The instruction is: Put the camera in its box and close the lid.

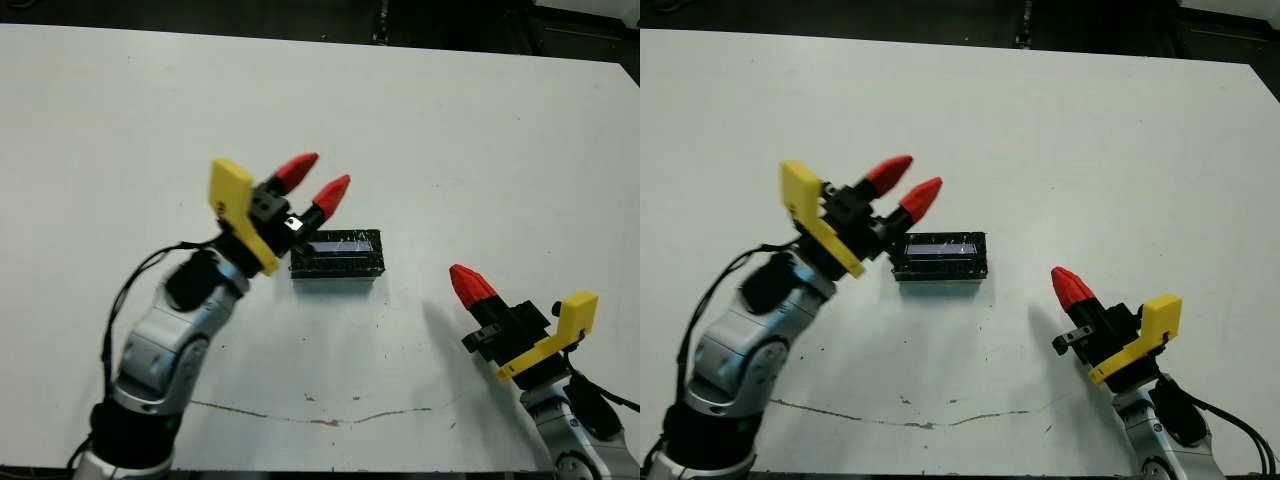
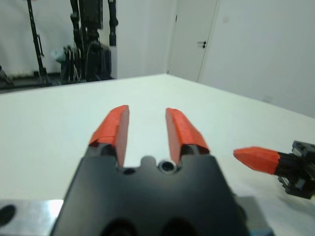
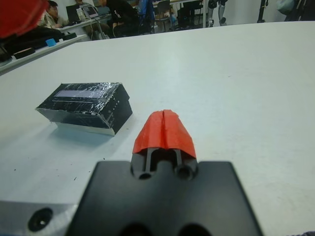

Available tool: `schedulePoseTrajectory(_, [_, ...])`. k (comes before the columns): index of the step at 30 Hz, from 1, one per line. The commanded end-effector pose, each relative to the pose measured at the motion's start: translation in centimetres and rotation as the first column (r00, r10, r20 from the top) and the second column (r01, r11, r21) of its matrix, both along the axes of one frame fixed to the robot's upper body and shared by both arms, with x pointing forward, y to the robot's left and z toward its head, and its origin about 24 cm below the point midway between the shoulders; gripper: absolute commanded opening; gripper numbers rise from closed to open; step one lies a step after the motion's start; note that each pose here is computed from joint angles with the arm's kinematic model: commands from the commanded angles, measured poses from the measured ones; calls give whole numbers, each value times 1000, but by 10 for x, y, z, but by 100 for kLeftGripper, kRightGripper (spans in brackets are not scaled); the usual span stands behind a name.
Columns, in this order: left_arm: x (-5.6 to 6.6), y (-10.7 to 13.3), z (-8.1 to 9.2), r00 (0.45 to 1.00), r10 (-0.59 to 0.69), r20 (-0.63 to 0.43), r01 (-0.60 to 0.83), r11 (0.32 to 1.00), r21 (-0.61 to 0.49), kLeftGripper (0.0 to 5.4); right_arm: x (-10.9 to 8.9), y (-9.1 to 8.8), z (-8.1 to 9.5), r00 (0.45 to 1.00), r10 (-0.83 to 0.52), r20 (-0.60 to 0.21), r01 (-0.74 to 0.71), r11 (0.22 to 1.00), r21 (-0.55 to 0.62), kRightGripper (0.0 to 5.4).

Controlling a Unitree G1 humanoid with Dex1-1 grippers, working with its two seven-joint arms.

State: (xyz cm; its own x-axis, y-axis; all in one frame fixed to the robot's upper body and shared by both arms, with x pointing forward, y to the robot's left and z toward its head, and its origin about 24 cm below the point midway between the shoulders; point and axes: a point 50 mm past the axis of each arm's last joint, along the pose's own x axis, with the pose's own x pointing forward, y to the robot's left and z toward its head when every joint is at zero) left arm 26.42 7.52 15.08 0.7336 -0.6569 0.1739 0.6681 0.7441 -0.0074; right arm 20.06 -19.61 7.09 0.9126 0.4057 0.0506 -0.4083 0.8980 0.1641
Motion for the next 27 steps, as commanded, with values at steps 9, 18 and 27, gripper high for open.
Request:
schedulePoseTrajectory(9, [2,-24,-21,981,30,-190,-23,999,36,13,-2,-2,-2,1000,-5,-7,5,1000,-10,0])
schedulePoseTrajectory(18, [5,-25,-45,955,82,-285,-56,994,98,1,-2,-2,-3,1000,-3,-6,3,1000,-1,0])
schedulePoseTrajectory(27, [13,-18,-67,923,157,-351,-116,984,134,1,-3,-6,-5,1000,1,-9,-1,1000,4,0])
